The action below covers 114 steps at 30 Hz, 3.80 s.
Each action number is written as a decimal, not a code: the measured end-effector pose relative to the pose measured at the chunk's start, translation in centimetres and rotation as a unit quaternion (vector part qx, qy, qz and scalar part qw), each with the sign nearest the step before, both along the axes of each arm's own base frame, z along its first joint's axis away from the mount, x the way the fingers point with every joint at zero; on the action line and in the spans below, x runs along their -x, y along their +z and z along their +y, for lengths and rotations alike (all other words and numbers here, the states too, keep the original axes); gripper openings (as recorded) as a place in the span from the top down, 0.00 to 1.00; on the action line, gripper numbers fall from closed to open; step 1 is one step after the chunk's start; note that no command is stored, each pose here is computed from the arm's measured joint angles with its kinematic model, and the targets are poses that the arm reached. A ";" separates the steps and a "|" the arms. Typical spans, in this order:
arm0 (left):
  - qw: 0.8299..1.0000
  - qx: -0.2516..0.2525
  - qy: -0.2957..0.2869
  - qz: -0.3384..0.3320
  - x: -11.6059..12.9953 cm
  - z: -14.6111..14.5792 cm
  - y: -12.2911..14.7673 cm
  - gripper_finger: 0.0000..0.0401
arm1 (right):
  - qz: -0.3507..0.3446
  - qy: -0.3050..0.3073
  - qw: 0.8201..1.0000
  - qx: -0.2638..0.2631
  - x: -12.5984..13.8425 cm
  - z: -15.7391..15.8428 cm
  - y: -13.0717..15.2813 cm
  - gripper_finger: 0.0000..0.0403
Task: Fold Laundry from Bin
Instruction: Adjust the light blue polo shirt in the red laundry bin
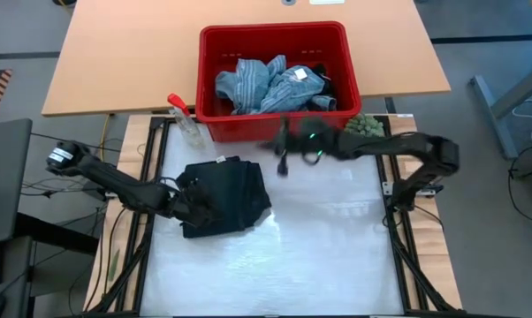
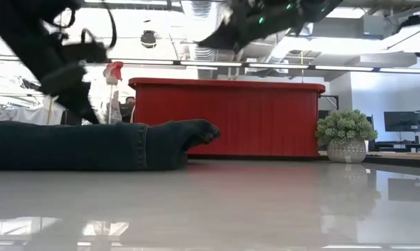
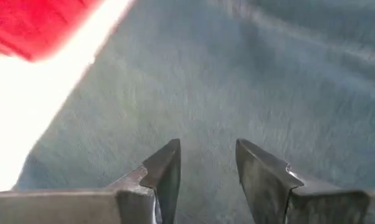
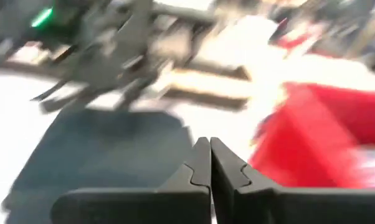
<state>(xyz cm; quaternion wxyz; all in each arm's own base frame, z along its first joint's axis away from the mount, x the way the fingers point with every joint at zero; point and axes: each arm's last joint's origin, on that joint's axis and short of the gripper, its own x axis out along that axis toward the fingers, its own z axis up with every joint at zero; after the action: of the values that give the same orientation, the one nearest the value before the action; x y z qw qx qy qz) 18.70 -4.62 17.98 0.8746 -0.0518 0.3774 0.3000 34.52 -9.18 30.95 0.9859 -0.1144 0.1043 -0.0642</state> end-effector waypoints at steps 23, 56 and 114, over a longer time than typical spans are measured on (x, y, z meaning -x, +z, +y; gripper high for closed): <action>0.940 -0.151 -0.245 -0.185 -7.3 2.6 3.0 0.64 | 0.134 -0.131 0.969 -0.158 -7.8 -19.7 2.4 0.85; 0.956 -0.166 -0.149 -0.191 -7.4 8.0 3.3 0.64 | 0.365 -0.347 0.859 -0.091 2.1 -29.0 -2.8 0.75; 0.967 -0.130 -0.167 -0.144 -6.9 9.6 2.2 0.64 | 0.160 -0.403 0.901 -0.002 3.4 -30.9 4.5 0.91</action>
<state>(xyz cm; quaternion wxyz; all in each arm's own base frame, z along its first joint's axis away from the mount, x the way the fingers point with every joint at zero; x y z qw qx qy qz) 25.57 5.00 20.20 0.9567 0.0838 0.2081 0.1853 31.09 -40.05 35.42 0.8461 -0.0694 0.2979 -0.4366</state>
